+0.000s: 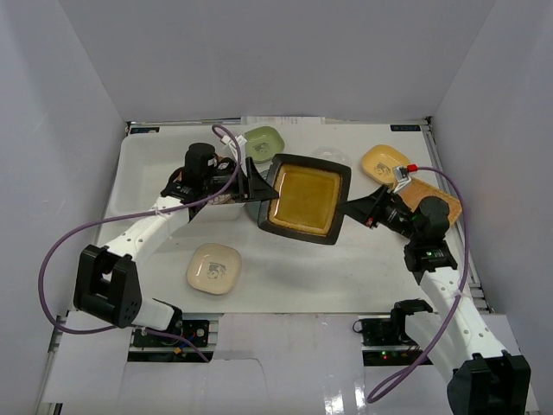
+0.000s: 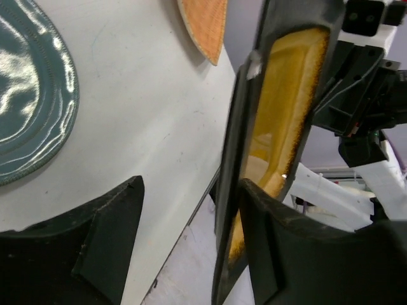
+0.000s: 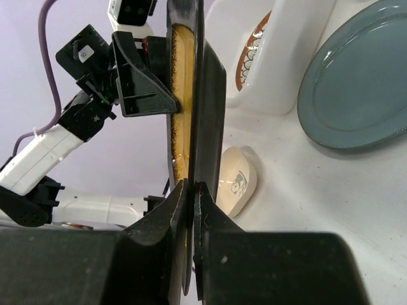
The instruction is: Place the plates into the plastic bin on the countertop
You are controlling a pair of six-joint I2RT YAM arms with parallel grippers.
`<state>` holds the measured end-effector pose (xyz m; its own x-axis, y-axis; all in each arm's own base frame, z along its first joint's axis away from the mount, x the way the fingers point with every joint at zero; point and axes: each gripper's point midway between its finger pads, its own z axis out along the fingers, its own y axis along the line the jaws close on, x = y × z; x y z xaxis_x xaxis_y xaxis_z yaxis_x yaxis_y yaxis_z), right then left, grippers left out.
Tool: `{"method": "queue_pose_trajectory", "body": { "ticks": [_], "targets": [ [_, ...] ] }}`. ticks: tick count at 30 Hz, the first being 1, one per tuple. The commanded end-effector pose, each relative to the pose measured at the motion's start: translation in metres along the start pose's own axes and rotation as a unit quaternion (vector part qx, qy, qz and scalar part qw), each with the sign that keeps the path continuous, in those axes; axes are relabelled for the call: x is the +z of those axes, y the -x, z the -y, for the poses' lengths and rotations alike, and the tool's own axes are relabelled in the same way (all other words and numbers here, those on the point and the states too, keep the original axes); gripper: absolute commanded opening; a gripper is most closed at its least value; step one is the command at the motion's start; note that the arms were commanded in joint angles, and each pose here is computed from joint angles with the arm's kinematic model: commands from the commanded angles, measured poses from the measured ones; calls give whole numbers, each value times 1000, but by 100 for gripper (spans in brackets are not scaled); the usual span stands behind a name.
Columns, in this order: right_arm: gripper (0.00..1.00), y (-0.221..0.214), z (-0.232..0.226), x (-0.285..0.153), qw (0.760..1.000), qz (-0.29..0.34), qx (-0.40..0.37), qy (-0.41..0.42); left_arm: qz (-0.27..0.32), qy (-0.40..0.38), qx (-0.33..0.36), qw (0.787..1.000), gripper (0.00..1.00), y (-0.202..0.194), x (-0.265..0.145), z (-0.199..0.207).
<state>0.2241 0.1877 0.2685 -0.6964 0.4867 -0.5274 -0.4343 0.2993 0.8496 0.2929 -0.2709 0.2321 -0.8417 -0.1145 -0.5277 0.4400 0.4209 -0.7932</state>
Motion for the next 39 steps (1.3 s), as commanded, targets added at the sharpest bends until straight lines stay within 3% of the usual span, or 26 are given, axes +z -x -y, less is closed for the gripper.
{"method": "queue_pose_trajectory", "body": {
  "ticks": [1, 2, 3, 6, 9, 11, 15, 18, 22, 25, 29, 33, 39],
  "targets": [
    [8, 18, -69, -3, 990, 10, -75, 115, 5, -53, 28, 998, 69, 5, 1, 26],
    [8, 17, -64, 0, 992, 6, -66, 112, 4, -55, 28, 998, 58, 3, 1, 27],
    [8, 15, -62, 2, 992, 4, -63, 112, 8, -51, 24, 998, 26, 2, -1, 27],
    [8, 13, -48, 8, 994, -2, -48, 98, 26, -35, 27, 999, 0, 4, -5, 24],
    [9, 8, -38, 14, 995, -13, -31, 92, 42, -39, 30, 998, 0, 8, -7, 28],
    [19, 7, -30, 19, 996, -18, -18, 87, 55, -35, 25, 998, 0, 13, -10, 27],
    [65, 11, -21, 24, 997, -15, -16, 73, 112, -47, 3, 993, 0, 40, -39, 30],
    [80, 13, -16, 27, 998, -13, -20, 63, 188, -42, -24, 981, 0, 77, -86, 22],
    [81, 12, -12, 29, 998, -15, -20, 62, 272, -30, -31, 961, 0, 119, -154, 7],
    [81, 14, 3, 33, 999, -5, -28, 35, 311, 6, -54, 949, 0, 136, -176, -14],
    [79, 16, 43, 44, 997, -4, -66, -49, 350, 106, -100, 925, 0, 143, -195, -73],
    [75, 12, 88, 60, 988, -11, -84, -126, 373, 178, -108, 904, 0, 144, -209, -111],
    [73, -13, 126, 100, 989, -29, -52, -137, 365, 258, -124, 886, 0, 141, -215, -159]
  ]
}}
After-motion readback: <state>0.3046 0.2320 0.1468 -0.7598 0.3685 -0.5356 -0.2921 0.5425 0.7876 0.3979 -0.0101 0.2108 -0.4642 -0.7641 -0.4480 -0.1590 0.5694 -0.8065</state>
